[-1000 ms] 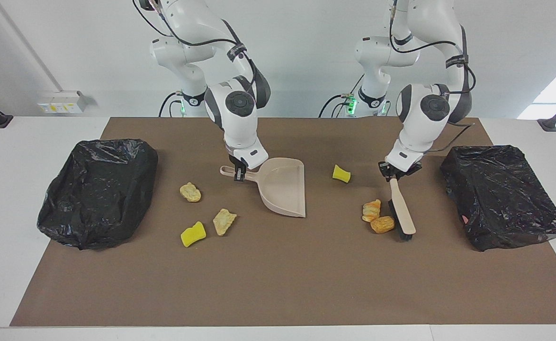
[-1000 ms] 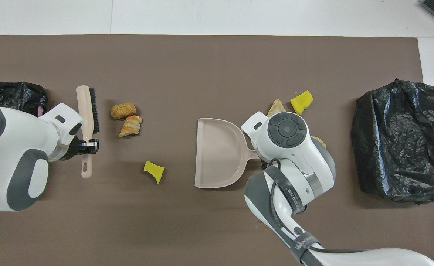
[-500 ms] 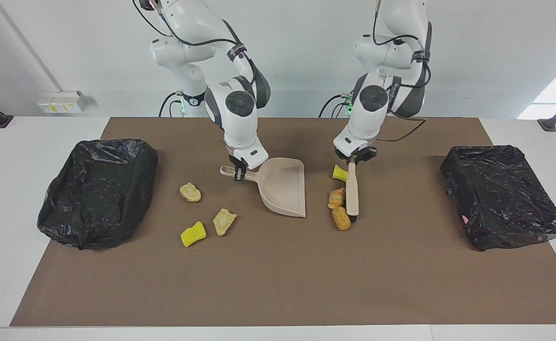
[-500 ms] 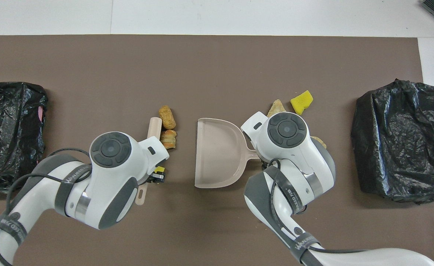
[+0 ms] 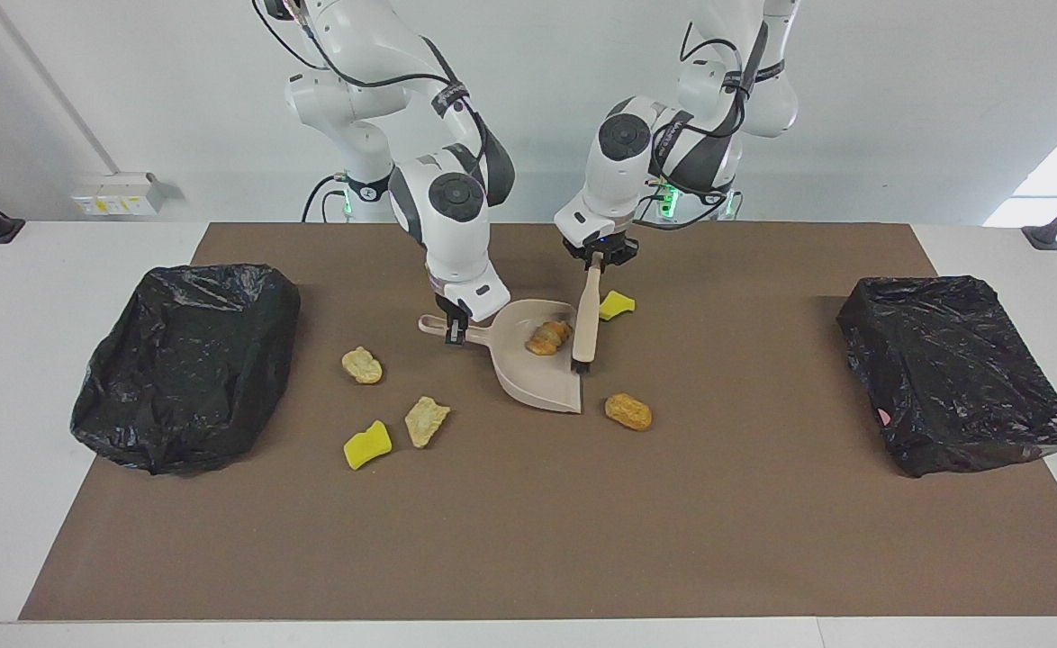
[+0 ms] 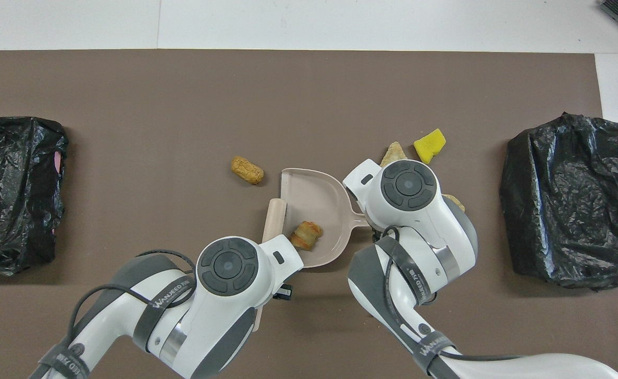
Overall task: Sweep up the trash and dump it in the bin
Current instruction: 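Sweep the brown pieces into the dustpan with the brush in the left gripper, then sweep the yellow sponge piece into the dustpan with the left gripper, then sweep the remaining brown piece into the dustpan with the left gripper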
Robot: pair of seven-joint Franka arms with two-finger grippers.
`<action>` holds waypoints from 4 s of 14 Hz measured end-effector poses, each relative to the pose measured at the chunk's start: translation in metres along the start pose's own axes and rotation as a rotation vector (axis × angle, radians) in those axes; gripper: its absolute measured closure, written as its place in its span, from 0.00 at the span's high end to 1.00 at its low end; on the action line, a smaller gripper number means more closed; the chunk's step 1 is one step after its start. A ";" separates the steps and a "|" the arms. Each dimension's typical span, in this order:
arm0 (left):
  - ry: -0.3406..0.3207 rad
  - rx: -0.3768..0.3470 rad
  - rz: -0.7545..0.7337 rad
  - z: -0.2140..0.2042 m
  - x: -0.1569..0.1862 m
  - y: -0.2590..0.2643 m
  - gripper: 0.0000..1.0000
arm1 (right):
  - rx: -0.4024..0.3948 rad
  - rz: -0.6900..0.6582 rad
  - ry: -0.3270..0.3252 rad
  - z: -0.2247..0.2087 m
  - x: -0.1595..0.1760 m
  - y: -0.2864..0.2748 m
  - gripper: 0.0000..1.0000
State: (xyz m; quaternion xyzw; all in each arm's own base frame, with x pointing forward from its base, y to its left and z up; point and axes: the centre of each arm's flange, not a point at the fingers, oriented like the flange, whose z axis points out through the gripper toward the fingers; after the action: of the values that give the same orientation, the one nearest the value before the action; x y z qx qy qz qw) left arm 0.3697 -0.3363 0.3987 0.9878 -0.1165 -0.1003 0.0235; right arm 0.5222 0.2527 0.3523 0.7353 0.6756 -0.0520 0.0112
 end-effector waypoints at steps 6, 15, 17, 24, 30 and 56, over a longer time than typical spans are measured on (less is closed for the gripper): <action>-0.107 -0.003 -0.516 -0.072 -0.042 -0.087 0.26 | 0.000 0.000 0.000 0.000 0.000 0.000 0.31; -0.063 -0.032 -0.738 0.024 -0.086 -0.007 0.26 | 0.001 0.000 0.000 0.000 0.000 0.000 0.31; -0.027 -0.063 -0.664 0.025 -0.081 0.000 0.26 | 0.001 0.000 0.000 0.000 0.000 0.000 0.31; 0.057 -0.149 -0.522 -0.006 -0.038 0.014 0.26 | 0.001 0.000 0.000 0.000 0.000 0.000 0.31; -0.081 -0.092 -0.468 -0.049 -0.032 -0.047 0.26 | 0.001 0.000 0.000 0.000 0.000 0.000 0.31; 0.119 -0.009 -0.089 -0.093 0.054 -0.165 0.26 | -0.005 -0.001 0.004 0.004 0.000 -0.001 0.31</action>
State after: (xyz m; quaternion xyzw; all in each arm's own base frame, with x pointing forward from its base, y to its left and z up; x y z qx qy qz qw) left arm 0.4776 -0.1867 0.4681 0.9961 -0.0706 -0.0426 0.0301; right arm 0.5209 0.2525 0.3485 0.7350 0.6762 -0.0490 0.0115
